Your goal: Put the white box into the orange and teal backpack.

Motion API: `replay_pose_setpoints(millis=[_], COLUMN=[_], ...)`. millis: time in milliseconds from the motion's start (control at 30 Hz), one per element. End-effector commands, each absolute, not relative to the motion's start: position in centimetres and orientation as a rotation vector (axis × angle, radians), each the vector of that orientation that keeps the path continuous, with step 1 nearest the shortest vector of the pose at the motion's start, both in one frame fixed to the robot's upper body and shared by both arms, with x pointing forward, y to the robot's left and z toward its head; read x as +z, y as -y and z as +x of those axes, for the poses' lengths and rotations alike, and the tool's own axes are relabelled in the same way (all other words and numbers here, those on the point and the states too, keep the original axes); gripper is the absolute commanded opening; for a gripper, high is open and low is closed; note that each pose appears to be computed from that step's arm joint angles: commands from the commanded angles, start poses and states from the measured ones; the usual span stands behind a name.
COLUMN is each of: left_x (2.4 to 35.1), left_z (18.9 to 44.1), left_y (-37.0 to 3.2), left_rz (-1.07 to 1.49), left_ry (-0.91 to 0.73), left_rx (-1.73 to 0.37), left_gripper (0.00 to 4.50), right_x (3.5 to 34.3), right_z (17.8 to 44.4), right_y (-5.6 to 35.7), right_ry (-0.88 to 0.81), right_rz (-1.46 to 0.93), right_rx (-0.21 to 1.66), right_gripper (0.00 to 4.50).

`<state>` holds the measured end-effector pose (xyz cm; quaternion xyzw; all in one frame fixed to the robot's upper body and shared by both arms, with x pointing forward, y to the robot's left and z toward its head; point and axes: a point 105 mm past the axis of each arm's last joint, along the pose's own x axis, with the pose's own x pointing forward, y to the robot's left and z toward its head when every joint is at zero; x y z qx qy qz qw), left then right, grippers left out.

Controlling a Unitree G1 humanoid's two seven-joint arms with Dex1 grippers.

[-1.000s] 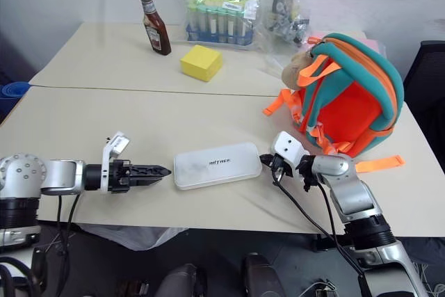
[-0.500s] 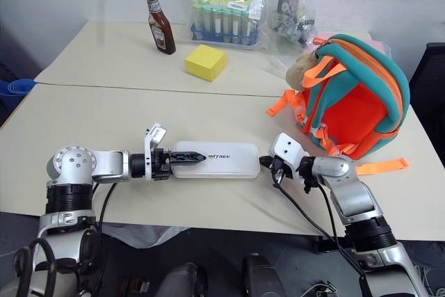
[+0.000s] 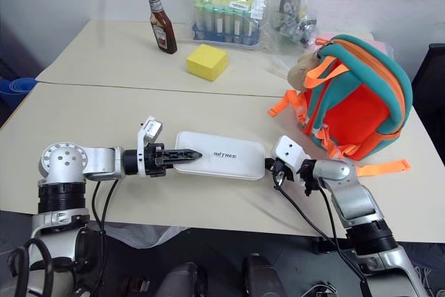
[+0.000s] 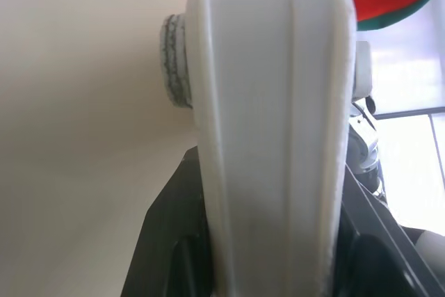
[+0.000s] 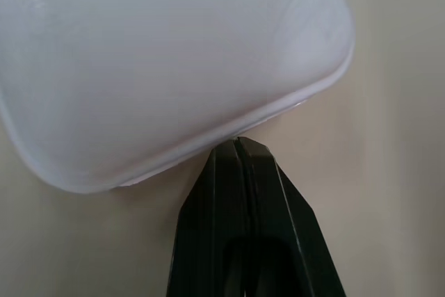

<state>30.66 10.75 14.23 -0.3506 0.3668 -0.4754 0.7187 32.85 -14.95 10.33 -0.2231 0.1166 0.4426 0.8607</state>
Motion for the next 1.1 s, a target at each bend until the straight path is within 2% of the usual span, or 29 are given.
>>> replay_pose_setpoints(millis=[33,100,300,500,533,700,933,1033,1067,1100], left_x=[16.1,17.0,20.0,24.2,24.5,26.5,27.7,27.6,27.6,27.8], left_z=[30.5,30.9,31.9,30.7,30.5,29.6,29.2,29.0,29.0,29.1], left_y=[-9.8,-10.4,-14.3,-16.5,-16.5,-16.6,-17.3,-17.7,-18.0,-18.4], left_rz=[-0.790,-0.816,-0.854,-0.784,-0.775,-0.593,-0.437,-0.383,-0.375,-0.364], left_ry=[-0.724,-0.671,-0.488,-0.261,-0.242,-0.118,0.031,0.058,0.069,0.088], left_rx=[-1.119,-1.107,-1.013,-1.016,-1.017,-0.953,-0.829,-0.782,-0.765,-0.739], left_gripper=[1.35,1.35,1.35,1.35,1.35,1.35,1.35,1.35,1.35,1.35], right_x=[12.1,12.7,15.2,18.3,18.5,19.3,20.7,21.1,21.2,21.4], right_z=[32.2,31.5,29.6,30.9,31.2,35.5,39.5,40.4,40.5,40.5], right_y=[17.0,18.4,23.1,22.9,22.7,23.1,20.9,20.4,20.2,19.9], right_ry=[-0.229,-0.227,-0.189,-0.084,-0.081,-0.040,0.004,0.023,0.029,0.036], right_rz=[-0.398,-0.346,-0.233,-0.074,-0.063,0.064,0.248,0.245,0.228,0.201], right_rx=[0.850,0.794,0.586,0.504,0.503,0.321,0.355,0.370,0.385,0.401], right_gripper=[0.17,0.56,2.40,4.36,4.47,4.50,4.50,3.88,3.61,3.16])
